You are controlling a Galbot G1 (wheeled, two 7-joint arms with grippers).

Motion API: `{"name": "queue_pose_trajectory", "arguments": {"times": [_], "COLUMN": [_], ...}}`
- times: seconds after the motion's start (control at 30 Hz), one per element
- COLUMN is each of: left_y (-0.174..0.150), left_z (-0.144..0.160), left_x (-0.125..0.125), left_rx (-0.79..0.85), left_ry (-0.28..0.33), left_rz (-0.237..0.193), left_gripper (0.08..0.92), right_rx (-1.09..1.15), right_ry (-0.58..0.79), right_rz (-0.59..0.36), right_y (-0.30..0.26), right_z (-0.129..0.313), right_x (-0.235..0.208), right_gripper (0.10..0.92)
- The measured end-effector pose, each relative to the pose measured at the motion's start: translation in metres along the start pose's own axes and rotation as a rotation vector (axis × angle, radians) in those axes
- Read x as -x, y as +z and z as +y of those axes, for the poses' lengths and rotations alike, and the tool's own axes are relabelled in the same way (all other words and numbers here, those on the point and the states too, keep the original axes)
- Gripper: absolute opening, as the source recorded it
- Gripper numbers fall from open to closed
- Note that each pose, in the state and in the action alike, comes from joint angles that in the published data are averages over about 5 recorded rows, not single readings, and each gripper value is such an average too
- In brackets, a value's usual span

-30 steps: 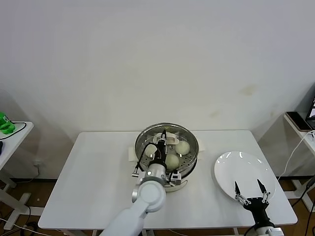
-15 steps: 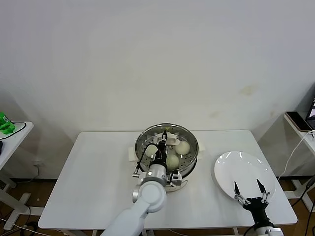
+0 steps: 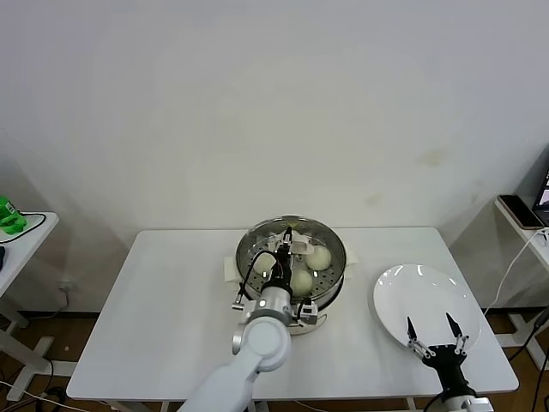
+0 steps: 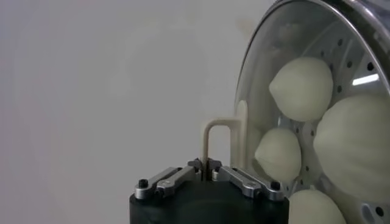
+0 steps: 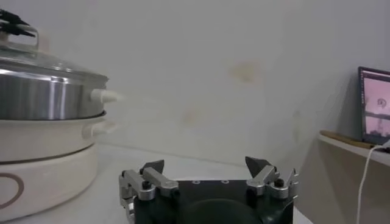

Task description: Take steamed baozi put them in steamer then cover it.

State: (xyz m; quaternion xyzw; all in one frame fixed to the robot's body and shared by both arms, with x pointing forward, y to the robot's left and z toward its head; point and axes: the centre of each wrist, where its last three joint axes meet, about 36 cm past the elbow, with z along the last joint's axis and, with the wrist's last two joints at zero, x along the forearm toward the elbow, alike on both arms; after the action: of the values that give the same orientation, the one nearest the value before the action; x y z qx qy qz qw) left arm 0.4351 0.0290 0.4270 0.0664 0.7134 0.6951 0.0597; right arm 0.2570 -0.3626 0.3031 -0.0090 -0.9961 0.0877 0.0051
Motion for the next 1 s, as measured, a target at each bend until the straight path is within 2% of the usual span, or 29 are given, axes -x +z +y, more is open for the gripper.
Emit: {"name": "queue_pose_trajectory", "arguments": {"times": [0.53, 0.63, 1.0], "left_y": [0.006, 0.006, 0.011], "left_z": [0.007, 0.008, 0.015], "left_x": [-0.011, -0.016, -0.036], "left_rx": [-0.011, -0.016, -0.04], "left_ry": [-0.019, -0.022, -0.027], "left_rz": [0.002, -0.002, -0.021], "left_gripper": [0.732, 0.797, 0.823], "right_rx": [0.004, 0.005, 0.007], "right_ry": [-0.004, -0.004, -0.003], "right_rz": [-0.001, 0.0, 0.0], "right_y": [0.0, 0.0, 0.0], "right_z": [0.002, 0.002, 0.003], "right_x": [0.001, 0.001, 0.001], "right_gripper": [0.823, 0.823, 0.823]}}
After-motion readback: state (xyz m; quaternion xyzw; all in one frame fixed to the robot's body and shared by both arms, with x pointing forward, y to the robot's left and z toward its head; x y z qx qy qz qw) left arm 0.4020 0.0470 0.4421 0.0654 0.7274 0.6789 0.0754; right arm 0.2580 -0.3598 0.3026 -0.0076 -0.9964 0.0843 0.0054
